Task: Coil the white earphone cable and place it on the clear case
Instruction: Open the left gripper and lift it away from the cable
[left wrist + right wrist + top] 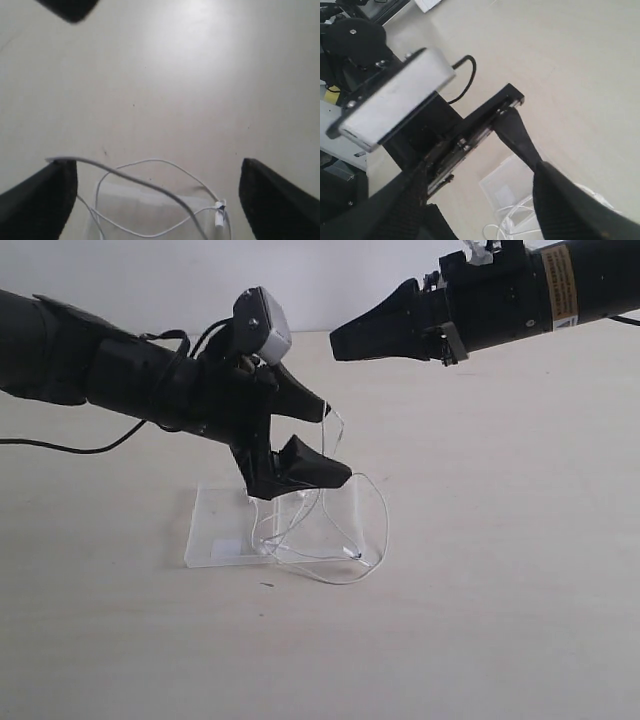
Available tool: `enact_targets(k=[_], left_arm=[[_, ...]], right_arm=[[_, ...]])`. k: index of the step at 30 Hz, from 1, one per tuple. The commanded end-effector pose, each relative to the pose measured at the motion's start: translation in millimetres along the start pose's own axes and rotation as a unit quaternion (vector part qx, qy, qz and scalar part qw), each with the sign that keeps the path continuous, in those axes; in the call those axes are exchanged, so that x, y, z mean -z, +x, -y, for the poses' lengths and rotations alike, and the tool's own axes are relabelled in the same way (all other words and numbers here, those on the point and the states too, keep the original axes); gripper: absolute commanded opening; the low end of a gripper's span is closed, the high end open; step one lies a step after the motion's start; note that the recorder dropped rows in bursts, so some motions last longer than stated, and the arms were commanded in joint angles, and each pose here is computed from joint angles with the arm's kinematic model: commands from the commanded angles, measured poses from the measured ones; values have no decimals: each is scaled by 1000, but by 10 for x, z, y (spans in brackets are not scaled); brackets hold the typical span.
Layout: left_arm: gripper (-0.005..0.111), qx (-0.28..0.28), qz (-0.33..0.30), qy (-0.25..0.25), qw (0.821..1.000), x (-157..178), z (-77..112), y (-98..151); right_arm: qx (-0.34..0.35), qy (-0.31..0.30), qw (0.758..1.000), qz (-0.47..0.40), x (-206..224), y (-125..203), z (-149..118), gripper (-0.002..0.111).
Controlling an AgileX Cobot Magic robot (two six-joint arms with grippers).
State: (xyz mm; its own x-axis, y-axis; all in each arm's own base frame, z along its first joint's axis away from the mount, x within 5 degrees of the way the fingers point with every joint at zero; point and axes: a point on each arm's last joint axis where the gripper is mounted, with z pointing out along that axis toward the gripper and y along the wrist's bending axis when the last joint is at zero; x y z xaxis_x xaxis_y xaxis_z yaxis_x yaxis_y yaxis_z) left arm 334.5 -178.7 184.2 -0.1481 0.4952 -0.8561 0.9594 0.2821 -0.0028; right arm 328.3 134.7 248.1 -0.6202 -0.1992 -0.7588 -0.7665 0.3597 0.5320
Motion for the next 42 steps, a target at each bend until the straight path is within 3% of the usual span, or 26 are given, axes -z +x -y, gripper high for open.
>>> enact_targets(k=[1, 3, 6, 11, 16, 21, 29, 33, 37, 42], left_arm=[[83, 14, 43, -15, 999, 244, -35, -193], [83, 26, 60, -20, 998, 400, -72, -244], [70, 49, 77, -26, 995, 601, -141, -255], [54, 63, 96, 8, 993, 744, -155, -215], [54, 54, 53, 21, 997, 717, -148, -102], [54, 72, 25, -22, 997, 681, -243, -10], [54, 73, -18, -14, 997, 662, -240, 94], [64, 77, -68, 0, 995, 657, -215, 199], [78, 91, -56, -5, 994, 654, -224, 178], [79, 98, -47, -4, 994, 652, -223, 162]], right_arm=[[-8, 37, 999, 9, 2, 1, 71, 59], [-8, 50, 999, 11, 4, -3, 95, 59], [-7, 55, 998, 12, 5, -5, 104, 59], [-6, 56, 998, 13, 8, -8, 102, 59], [-6, 56, 998, 13, 8, -8, 102, 59], [-6, 56, 998, 13, 8, -8, 102, 59], [-4, 63, 998, 15, 33, -10, 125, 59], [-6, 68, 997, 18, 68, -12, 153, 59], [-1, 70, 997, 18, 69, -13, 157, 59], [3, 70, 997, 18, 69, -13, 157, 59]])
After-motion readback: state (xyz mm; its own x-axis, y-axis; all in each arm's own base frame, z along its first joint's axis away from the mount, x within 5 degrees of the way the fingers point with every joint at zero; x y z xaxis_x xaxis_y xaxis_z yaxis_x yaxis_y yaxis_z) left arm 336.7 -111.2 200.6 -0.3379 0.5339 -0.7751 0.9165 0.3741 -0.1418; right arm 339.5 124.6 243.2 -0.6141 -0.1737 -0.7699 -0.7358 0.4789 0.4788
